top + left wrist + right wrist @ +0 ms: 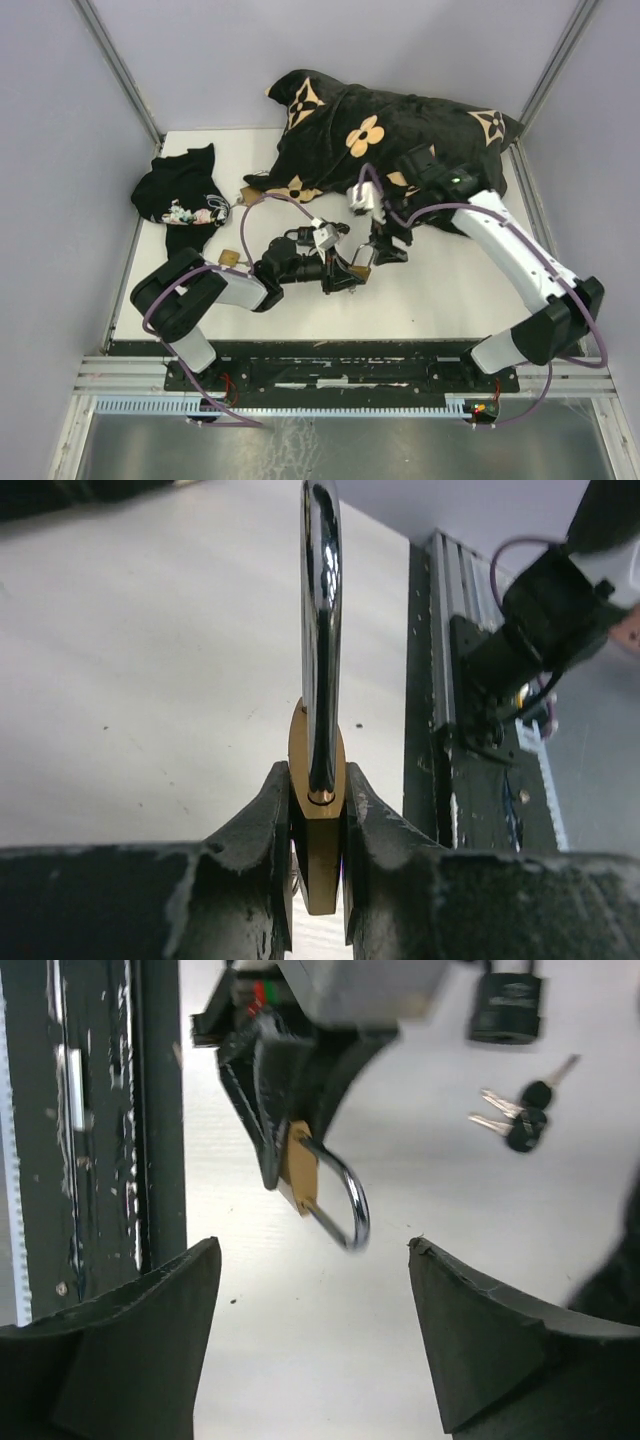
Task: Lock with the key
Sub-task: Lock the lock.
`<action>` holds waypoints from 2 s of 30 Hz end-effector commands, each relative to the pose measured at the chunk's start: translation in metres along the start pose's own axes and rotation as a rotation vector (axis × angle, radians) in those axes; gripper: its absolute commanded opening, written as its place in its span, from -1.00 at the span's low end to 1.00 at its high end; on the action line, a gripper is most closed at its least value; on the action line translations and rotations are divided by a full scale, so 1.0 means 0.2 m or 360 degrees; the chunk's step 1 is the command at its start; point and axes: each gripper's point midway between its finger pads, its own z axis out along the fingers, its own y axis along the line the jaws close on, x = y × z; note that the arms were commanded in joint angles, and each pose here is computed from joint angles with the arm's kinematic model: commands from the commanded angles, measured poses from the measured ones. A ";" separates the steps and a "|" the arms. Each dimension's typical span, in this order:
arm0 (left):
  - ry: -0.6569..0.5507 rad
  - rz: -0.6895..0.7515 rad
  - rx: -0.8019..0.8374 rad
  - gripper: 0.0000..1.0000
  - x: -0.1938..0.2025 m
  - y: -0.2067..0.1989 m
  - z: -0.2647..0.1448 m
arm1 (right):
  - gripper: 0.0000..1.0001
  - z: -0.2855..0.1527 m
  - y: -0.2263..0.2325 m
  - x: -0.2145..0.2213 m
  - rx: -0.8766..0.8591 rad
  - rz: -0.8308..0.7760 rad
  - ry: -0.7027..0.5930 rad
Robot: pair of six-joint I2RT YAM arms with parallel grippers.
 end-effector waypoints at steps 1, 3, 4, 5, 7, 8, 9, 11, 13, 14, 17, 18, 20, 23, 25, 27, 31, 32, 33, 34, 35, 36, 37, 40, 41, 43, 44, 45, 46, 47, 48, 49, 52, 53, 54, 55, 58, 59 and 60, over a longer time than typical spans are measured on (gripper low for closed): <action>-0.0558 -0.0121 -0.0086 -0.94 -0.44 -0.06 -0.10 | 0.72 -0.34 -0.02 -0.25 0.0226 0.0104 -0.0463; -0.0714 -0.0223 -0.0159 -0.94 -0.54 -0.04 -0.15 | 0.77 -0.39 0.03 -0.29 0.0226 0.0130 -0.0601; -0.0789 -0.0294 -0.0194 -0.94 -0.59 -0.03 -0.17 | 0.79 -0.41 0.04 -0.33 0.0232 0.0125 -0.0681; -0.0864 -0.0327 -0.0243 -0.94 -0.64 -0.01 -0.20 | 0.80 -0.42 0.06 -0.34 0.0228 0.0150 -0.0748; -0.0995 -0.0418 -0.0289 -0.94 -0.74 -0.01 -0.24 | 0.81 -0.43 0.10 -0.38 0.0163 0.0238 -0.0915; -0.1056 -0.0448 -0.0301 -0.94 -0.79 -0.01 -0.26 | 0.81 -0.42 0.11 -0.39 0.0108 0.0304 -0.0987; -0.1114 -0.0473 -0.0293 -0.94 -0.84 -0.02 -0.28 | 0.80 -0.39 0.10 -0.38 0.0058 0.0399 -0.1066; -0.1226 -0.0533 -0.0282 -0.94 -0.94 -0.04 -0.32 | 0.80 -0.36 0.05 -0.38 -0.0001 0.0571 -0.1204; -0.1337 -0.0576 -0.0264 -0.94 -1.02 -0.07 -0.35 | 0.79 -0.33 0.00 -0.38 -0.0010 0.0746 -0.1284; -0.1400 -0.0600 -0.0260 -0.94 -1.06 -0.07 -0.38 | 0.79 -0.32 -0.04 -0.38 -0.0001 0.0802 -0.1321; -0.1508 -0.0652 -0.0216 -0.94 -1.14 -0.11 -0.41 | 0.79 -0.32 -0.11 -0.42 -0.0018 0.0927 -0.1474; -0.1530 -0.0661 -0.0195 -0.94 -1.16 -0.13 -0.41 | 0.80 -0.32 -0.13 -0.43 -0.0018 0.0978 -0.1527; -0.1569 -0.0687 -0.0146 -0.94 -1.20 -0.16 -0.41 | 0.80 -0.32 -0.17 -0.43 -0.0015 0.1068 -0.1593; -0.1625 -0.0710 -0.0071 -0.94 -1.25 -0.21 -0.40 | 0.73 -0.30 -0.19 -0.42 -0.0041 0.1166 -0.1633; -0.1660 -0.0731 -0.0030 -0.94 -1.27 -0.23 -0.40 | 0.69 -0.30 -0.17 -0.44 -0.0078 0.1170 -0.1650; -0.1702 -0.0767 0.0015 -0.94 -1.29 -0.24 -0.41 | 0.66 -0.28 -0.14 -0.46 -0.0119 0.1172 -0.1630; -0.1724 -0.0791 0.0075 -0.94 -1.32 -0.26 -0.38 | 0.57 -0.26 -0.09 -0.50 -0.0194 0.1158 -0.1576; -0.1731 -0.0791 0.0072 -0.94 -1.33 -0.26 -0.38 | 0.55 -0.25 -0.08 -0.51 -0.0207 0.1147 -0.1565; -0.1737 -0.0794 0.0066 -0.94 -1.33 -0.26 -0.38 | 0.53 -0.24 -0.08 -0.51 -0.0215 0.1147 -0.1551; -0.1743 -0.0796 0.0065 -0.94 -1.33 -0.26 -0.38 | 0.51 -0.24 -0.07 -0.51 -0.0219 0.1142 -0.1536; -0.1746 -0.0792 0.0065 -0.94 -1.33 -0.26 -0.38 | 0.47 -0.24 -0.07 -0.51 -0.0217 0.1133 -0.1533; -0.1744 -0.0795 0.0061 -0.94 -1.33 -0.26 -0.38 | 0.42 -0.24 -0.07 -0.51 -0.0217 0.1127 -0.1534; -0.1746 -0.0795 0.0059 -0.94 -1.33 -0.26 -0.38 | 0.37 -0.24 -0.07 -0.52 -0.0219 0.1128 -0.1534; -0.1747 -0.0813 0.0054 -0.94 -1.32 -0.25 -0.38 | 0.22 -0.25 -0.06 -0.53 -0.0219 0.1110 -0.1540; -0.1742 -0.0816 0.0058 -0.94 -1.32 -0.25 -0.38 | 0.16 -0.26 -0.06 -0.53 -0.0223 0.1105 -0.1543; -0.1738 -0.0823 0.0065 -0.94 -1.31 -0.25 -0.37 | 0.13 -0.27 -0.06 -0.54 -0.0223 0.1105 -0.1552; -0.1735 -0.0826 0.0072 -0.94 -1.31 -0.25 -0.37 | 0.13 -0.28 -0.06 -0.55 -0.0223 0.1106 -0.1558; -0.1732 -0.0828 0.0078 -0.94 -1.31 -0.26 -0.37 | 0.13 -0.29 -0.06 -0.55 -0.0225 0.1106 -0.1567; -0.1731 -0.0832 0.0079 -0.94 -1.31 -0.26 -0.37 | 0.08 -0.30 -0.06 -0.56 -0.0233 0.1105 -0.1575; -0.1734 -0.0833 0.0079 -0.94 -1.31 -0.26 -0.37 | -0.02 -0.30 -0.06 -0.57 -0.0239 0.1103 -0.1582; -0.1730 -0.0834 0.0081 -0.94 -1.30 -0.26 -0.37 | -0.16 -0.31 -0.06 -0.58 -0.0246 0.1106 -0.1588; -0.1730 -0.0835 0.0079 -0.94 -1.30 -0.26 -0.37 | -0.32 -0.31 -0.06 -0.58 -0.0246 0.1105 -0.1594; -0.1735 -0.0838 0.0081 -0.94 -1.30 -0.26 -0.37 | -0.69 -0.30 -0.06 -0.57 -0.0266 0.1117 -0.1575; -0.1738 -0.0839 0.0081 -0.94 -1.30 -0.25 -0.37 | -0.81 -0.29 -0.06 -0.57 -0.0273 0.1117 -0.1564; -0.1750 -0.0840 0.0086 -0.94 -1.30 -0.26 -0.38 | -0.93 -0.28 -0.06 -0.56 -0.0275 0.1116 -0.1555; -0.1776 -0.0839 0.0078 -0.94 -1.31 -0.25 -0.40 | -0.97 -0.28 -0.05 -0.55 -0.0279 0.1117 -0.1542; -0.1851 -0.0827 0.0030 -0.94 -1.32 -0.22 -0.44 | -0.97 -0.23 -0.03 -0.51 -0.0296 0.1153 -0.1479; -0.1879 -0.0817 0.0010 -0.94 -1.33 -0.20 -0.47 | -0.97 -0.21 -0.03 -0.49 -0.0277 0.1150 -0.1453; -0.1897 -0.0814 0.0005 -0.94 -1.34 -0.19 -0.49 | -0.97 -0.19 -0.04 -0.47 -0.0258 0.1156 -0.1429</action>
